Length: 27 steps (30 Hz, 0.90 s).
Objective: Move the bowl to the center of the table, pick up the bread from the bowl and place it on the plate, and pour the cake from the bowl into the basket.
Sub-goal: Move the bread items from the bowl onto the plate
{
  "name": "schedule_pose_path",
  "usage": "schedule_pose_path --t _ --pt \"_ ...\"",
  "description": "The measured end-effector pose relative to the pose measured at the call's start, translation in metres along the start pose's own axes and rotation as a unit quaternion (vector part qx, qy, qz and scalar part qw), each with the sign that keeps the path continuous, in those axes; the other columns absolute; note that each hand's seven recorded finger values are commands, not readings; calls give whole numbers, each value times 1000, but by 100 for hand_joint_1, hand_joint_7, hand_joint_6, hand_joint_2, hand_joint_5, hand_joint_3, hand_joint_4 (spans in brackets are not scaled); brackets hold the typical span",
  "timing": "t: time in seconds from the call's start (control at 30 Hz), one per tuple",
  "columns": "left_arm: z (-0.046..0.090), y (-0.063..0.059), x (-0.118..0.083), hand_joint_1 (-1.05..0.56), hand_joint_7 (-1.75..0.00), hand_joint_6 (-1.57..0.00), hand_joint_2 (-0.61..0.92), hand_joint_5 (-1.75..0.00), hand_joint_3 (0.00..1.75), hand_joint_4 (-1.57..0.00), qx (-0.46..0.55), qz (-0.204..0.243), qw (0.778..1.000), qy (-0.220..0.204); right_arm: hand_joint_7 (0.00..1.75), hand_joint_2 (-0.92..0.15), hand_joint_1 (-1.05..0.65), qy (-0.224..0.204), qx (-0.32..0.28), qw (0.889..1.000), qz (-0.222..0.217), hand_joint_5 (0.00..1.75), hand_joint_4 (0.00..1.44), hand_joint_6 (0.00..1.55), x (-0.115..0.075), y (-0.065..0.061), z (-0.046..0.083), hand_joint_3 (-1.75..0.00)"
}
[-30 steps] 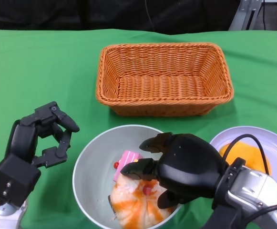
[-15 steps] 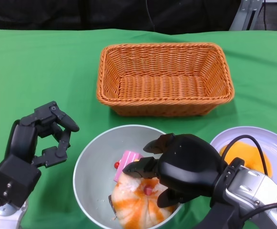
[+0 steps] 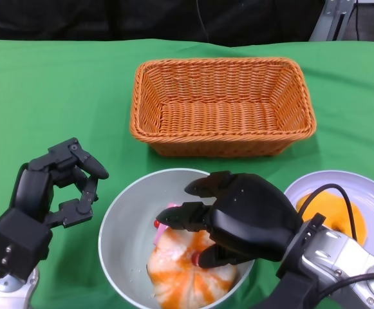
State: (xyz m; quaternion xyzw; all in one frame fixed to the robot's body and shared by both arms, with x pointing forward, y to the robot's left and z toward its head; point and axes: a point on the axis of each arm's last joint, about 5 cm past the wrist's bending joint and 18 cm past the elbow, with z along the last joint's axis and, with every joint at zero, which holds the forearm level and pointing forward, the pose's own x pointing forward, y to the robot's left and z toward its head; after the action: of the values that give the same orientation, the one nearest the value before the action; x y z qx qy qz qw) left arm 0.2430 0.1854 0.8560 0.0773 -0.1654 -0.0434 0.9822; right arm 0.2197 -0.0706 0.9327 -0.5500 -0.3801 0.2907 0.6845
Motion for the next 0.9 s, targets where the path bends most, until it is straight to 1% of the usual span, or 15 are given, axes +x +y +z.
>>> schedule_pose_path --t 0.1,0.13,0.17,0.27,0.4,0.5,0.53,0.67,0.77,0.9 --pt "0 0 1 -7 -144 -71 64 -164 101 -81 -3 1 1000 2 0 -92 -66 -22 0 1000 -8 2 61 64 2 1 -3 -5" --pt "0 0 1 -8 -146 -70 65 -170 97 -78 -3 0 1000 2 0 -92 -67 -29 1 1000 -8 2 61 64 2 1 -4 -6" --pt "0 0 1 -8 -146 -69 65 -172 95 -77 -4 -1 1000 2 0 -92 -67 -36 2 999 -7 2 60 63 3 1 -6 -6" --pt "0 1 1 -9 -147 -69 64 -174 93 -78 -10 -6 1000 1 0 -91 -70 -53 5 999 -6 2 61 63 4 3 -10 -4" --pt "0 0 1 -4 -148 -70 62 -175 98 -78 -12 -9 1000 3 1 -91 -70 -71 7 997 -11 3 63 65 5 6 -15 -2" --pt "0 -1 1 -4 -147 -69 59 -175 102 -76 -14 -8 1000 7 1 -91 -70 -90 1 996 -14 3 63 65 6 8 -19 -1" --pt "0 -1 1 -4 -146 -70 60 -175 103 -75 -15 -8 1000 8 0 -89 -69 -96 -2 995 -12 2 62 65 7 8 -20 -1" --pt "1 -2 3 -5 -140 -71 62 -170 103 -75 -12 1 1000 5 1 -84 -73 -124 -8 992 4 2 63 67 7 12 -24 0" --pt "2 -2 4 -5 -137 -72 68 -164 97 -76 -13 2 1000 2 1 -83 -75 -145 -15 989 12 2 63 68 7 14 -27 0" --pt "3 -4 4 -6 -137 -73 67 -160 95 -77 -19 4 1000 0 1 -81 -75 -178 -24 984 9 3 64 68 10 16 -30 0"
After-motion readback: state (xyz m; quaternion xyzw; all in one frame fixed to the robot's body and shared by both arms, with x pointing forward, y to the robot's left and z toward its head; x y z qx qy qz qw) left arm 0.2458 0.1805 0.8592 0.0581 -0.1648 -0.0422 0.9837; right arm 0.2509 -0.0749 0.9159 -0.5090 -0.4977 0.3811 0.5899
